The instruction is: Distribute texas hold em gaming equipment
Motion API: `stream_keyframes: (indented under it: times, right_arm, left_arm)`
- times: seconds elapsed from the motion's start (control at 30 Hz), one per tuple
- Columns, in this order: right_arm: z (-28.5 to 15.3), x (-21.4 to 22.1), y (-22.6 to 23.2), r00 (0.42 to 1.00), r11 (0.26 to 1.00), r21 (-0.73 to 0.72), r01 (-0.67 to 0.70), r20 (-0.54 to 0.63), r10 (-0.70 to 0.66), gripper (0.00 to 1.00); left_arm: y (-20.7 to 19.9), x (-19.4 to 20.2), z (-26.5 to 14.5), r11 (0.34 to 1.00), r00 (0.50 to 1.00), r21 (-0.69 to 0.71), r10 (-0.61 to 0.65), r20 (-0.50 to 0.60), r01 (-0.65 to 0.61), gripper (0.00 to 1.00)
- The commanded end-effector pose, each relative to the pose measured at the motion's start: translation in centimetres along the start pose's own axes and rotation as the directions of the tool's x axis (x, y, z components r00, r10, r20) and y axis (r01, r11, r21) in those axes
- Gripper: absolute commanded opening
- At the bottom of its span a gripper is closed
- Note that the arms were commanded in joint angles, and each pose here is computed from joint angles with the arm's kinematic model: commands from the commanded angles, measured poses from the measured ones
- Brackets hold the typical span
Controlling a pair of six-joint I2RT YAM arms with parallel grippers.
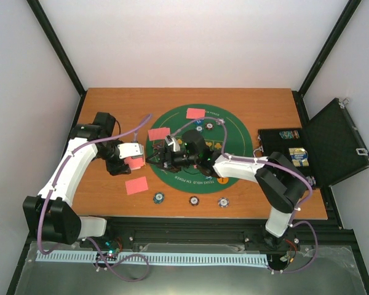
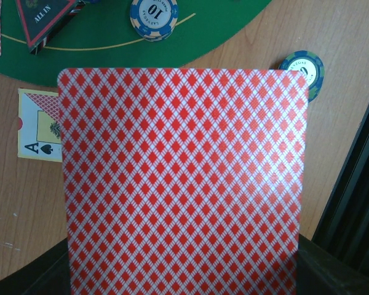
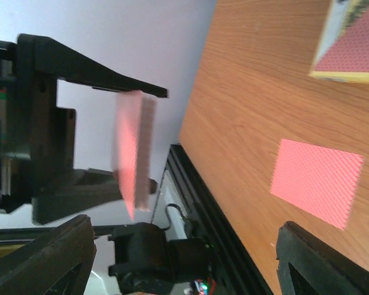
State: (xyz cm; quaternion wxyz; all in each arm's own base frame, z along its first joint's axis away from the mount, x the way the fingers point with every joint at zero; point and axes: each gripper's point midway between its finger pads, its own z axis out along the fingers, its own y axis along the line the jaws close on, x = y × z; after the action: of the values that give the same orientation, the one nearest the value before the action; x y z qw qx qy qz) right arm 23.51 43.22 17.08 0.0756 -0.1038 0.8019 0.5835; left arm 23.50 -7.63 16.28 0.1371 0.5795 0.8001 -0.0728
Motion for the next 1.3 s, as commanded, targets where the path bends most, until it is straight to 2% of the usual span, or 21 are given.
stream_keyframes:
  times: [0.0, 0.4, 0.7, 1.27]
  right_arm:
    - [2.1, -0.8, 3.2, 1.0, 0.992, -0.121, 0.022, 0.005, -0.022, 0.8]
    - [6.1, -0.7, 4.1, 0.998, 0.986, -0.168, 0.0, -0.066, -0.011, 0.76]
    - [9.1, -0.2, 3.0, 0.99, 0.985, -0.162, -0.054, -0.14, 0.031, 0.71]
    - [6.2, -0.2, -1.2, 0.989, 0.992, -0.064, -0.11, -0.108, 0.103, 0.53]
  left_arm:
    - [0.2, -0.7, -1.3, 0.999, 1.0, -0.037, 0.011, 0.028, -0.01, 0.1]
    - [0.2, -0.7, -1.4, 0.999, 0.999, -0.041, 0.026, 0.028, -0.024, 0.1]
    - [0.1, -0.7, -1.7, 0.998, 0.999, -0.052, 0.036, 0.033, -0.034, 0.1]
    - [0.4, -1.0, -2.1, 0.995, 0.997, -0.083, 0.065, 0.045, -0.061, 0.1]
